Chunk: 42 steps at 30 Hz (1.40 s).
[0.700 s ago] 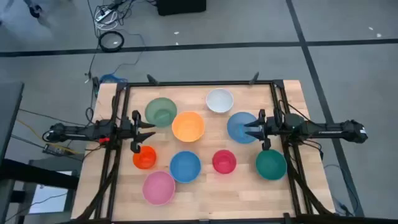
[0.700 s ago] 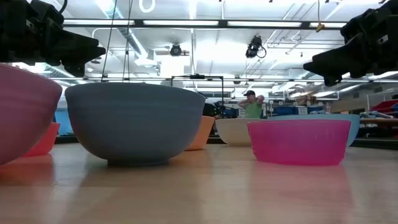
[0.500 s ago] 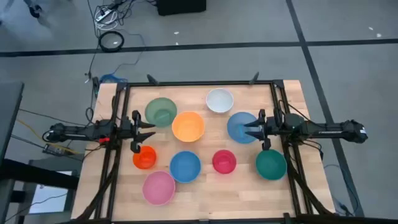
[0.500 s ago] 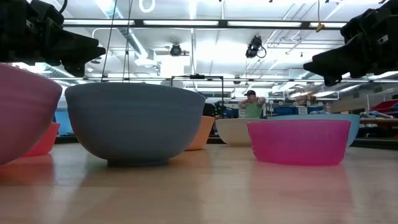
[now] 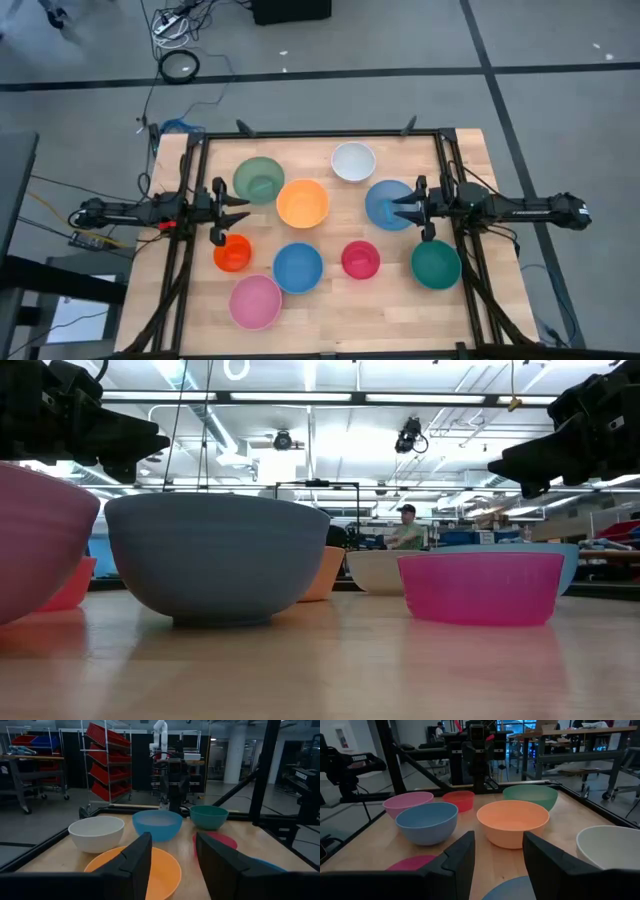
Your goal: Nest bowls inside each other
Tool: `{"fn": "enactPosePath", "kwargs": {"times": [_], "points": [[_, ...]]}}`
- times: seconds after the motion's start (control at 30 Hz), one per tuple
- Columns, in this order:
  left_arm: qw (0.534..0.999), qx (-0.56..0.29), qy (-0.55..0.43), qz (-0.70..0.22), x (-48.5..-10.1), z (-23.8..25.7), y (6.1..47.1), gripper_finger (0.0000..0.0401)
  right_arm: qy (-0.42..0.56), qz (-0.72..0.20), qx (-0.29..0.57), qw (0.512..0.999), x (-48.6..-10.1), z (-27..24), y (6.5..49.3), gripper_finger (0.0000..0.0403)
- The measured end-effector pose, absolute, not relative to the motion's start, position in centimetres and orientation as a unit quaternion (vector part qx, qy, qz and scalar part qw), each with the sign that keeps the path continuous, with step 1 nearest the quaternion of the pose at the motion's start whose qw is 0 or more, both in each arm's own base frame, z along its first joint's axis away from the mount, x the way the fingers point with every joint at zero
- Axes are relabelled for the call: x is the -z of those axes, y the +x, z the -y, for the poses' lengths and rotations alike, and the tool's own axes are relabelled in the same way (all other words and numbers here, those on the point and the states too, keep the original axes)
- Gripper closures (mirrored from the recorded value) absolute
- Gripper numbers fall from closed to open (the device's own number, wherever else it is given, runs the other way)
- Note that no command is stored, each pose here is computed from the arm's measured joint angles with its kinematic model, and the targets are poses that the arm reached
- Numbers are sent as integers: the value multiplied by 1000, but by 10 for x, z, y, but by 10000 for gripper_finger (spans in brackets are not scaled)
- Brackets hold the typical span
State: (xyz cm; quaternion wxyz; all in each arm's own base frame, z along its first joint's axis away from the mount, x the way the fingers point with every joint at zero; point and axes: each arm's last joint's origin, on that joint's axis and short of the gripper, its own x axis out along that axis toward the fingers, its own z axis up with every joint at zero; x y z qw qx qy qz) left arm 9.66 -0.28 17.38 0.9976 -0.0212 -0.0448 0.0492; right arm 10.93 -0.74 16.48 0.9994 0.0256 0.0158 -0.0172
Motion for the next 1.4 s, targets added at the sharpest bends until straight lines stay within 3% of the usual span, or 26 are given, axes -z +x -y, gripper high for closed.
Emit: {"fn": "enactPosePath", "kwargs": {"times": [0.67,0.83,1.13,1.4], "points": [[998,-49,-21,45,-174,3,97,239,27,19,19,999,-172,8,109,247],[997,-49,-23,53,-175,3,96,239,102,59,8,993,-179,7,109,247],[983,-44,-51,170,-198,2,91,239,119,189,-4,975,-204,7,103,247],[961,-38,-62,265,-215,2,83,239,116,221,2,968,-213,8,100,247]]}}
